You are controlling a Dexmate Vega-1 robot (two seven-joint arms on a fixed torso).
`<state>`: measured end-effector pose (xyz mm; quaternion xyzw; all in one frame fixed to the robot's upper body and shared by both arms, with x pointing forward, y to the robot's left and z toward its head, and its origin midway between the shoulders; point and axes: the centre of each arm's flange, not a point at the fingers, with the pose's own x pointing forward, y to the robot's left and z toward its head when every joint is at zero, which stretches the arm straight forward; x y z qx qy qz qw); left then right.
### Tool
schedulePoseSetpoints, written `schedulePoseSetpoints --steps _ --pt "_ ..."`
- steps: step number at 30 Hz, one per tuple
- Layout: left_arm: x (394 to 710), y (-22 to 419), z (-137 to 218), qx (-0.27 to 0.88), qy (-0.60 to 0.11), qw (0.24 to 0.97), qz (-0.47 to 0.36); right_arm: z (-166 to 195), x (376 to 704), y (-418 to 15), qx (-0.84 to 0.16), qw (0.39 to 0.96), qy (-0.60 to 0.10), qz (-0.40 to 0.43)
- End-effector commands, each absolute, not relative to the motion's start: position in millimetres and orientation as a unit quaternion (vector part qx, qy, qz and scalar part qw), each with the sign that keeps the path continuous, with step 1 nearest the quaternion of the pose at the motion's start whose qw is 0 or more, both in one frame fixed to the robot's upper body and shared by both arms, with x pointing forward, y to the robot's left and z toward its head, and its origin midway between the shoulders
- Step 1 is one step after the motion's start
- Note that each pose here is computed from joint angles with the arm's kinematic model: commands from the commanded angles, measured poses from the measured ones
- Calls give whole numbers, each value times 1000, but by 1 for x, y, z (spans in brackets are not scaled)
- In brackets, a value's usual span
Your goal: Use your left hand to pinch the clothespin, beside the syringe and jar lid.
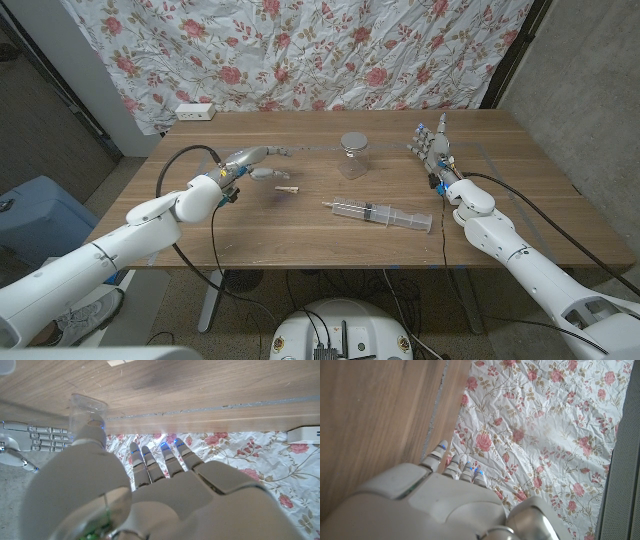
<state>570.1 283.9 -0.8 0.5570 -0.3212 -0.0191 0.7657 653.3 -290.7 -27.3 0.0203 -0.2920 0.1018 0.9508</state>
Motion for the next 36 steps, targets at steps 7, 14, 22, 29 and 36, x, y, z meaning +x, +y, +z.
schedulePoseSetpoints --steps 7,14,22,29,36 --pt "586 293 -14 421 -332 844 13 -27 653 -291 20 951 -292 102" --pt "591 293 -18 398 -336 853 18 -27 653 -291 20 951 -292 102" --pt "605 292 -24 346 -341 874 26 -27 653 -291 20 951 -292 102" --pt "611 290 -28 303 -328 894 40 -27 653 -291 20 951 -292 102" --pt "601 287 -20 267 -348 896 72 -27 653 -291 20 951 -292 102"
